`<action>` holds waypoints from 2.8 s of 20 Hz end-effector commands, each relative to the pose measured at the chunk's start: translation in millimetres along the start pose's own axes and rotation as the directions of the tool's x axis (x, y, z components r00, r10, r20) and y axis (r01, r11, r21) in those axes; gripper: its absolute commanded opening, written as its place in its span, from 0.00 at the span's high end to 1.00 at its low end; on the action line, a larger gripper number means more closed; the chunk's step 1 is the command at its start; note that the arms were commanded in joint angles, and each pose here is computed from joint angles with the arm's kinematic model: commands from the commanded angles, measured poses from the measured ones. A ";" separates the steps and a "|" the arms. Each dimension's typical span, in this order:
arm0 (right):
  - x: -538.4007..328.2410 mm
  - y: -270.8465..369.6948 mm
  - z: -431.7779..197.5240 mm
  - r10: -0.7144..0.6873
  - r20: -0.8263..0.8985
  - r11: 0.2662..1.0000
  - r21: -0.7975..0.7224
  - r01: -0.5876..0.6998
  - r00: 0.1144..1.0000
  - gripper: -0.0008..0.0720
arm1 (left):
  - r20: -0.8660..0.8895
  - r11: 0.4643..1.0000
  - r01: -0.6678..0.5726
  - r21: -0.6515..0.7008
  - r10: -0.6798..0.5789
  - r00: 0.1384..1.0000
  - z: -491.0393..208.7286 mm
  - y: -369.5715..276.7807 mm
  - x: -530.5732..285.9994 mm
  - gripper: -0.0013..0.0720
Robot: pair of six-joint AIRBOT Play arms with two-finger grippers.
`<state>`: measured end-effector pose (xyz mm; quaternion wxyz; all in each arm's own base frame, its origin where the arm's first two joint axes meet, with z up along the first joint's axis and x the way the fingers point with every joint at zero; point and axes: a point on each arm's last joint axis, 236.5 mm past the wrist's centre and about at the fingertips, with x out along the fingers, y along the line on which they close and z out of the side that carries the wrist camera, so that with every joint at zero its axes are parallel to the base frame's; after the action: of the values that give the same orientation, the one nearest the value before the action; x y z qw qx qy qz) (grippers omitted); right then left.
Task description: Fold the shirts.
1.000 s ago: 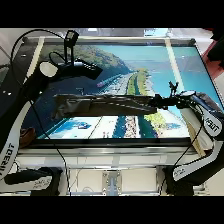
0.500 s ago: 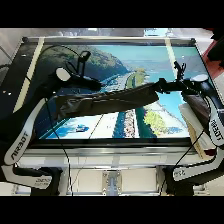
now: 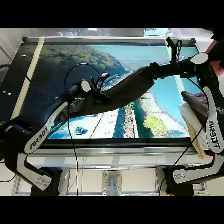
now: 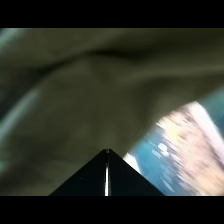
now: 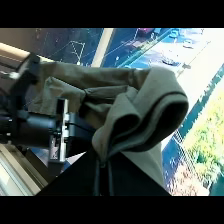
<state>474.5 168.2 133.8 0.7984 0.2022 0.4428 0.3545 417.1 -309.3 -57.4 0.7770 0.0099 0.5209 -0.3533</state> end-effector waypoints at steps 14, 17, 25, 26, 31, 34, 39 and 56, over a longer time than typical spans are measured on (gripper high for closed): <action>177.9 188.0 -3.2 0.171 0.190 0.982 -0.108 -0.152 0.967 0.96 | 0.224 0.595 -0.786 -0.170 0.800 0.557 70.5 194.5 -294.4 0.97; 242.8 208.3 -41.9 0.211 0.183 0.976 0.008 -0.216 0.960 0.96 | 0.155 0.543 -0.778 -0.315 0.839 0.522 38.7 221.8 -344.1 0.97; 279.9 215.1 -37.5 0.171 0.343 0.961 0.148 -0.234 0.923 0.11 | 0.129 0.577 -0.723 -0.379 0.807 0.576 26.5 226.1 -342.6 0.97; 268.1 210.4 -26.3 0.172 0.342 0.971 0.100 -0.218 0.924 0.11 | 0.128 0.577 -0.723 -0.379 0.807 0.577 26.3 226.1 -342.6 0.97; 188.0 113.9 29.9 0.018 0.273 0.998 -0.060 -0.002 0.962 0.18 | 0.132 0.587 -0.712 -0.385 0.799 0.587 27.2 224.2 -340.0 0.97; 160.8 22.1 -4.1 -0.129 0.029 0.988 0.084 0.126 0.991 0.18 | 0.152 0.600 -0.698 -0.391 0.790 0.593 32.2 222.4 -338.3 0.96; 174.3 -36.5 -84.3 -0.101 -0.231 0.945 0.282 0.166 0.968 0.15 | 0.178 0.629 -0.663 -0.406 0.766 0.618 38.3 216.6 -332.5 0.96; 281.6 16.3 -133.2 0.123 -0.191 0.895 0.444 -0.026 0.974 0.07 | 0.177 0.640 -0.682 -0.353 0.762 0.623 38.1 215.6 -331.1 0.95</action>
<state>458.6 374.7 -85.5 0.6731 0.3374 0.5900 0.2914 499.5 15.9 154.3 0.9193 0.0636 0.3830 0.0643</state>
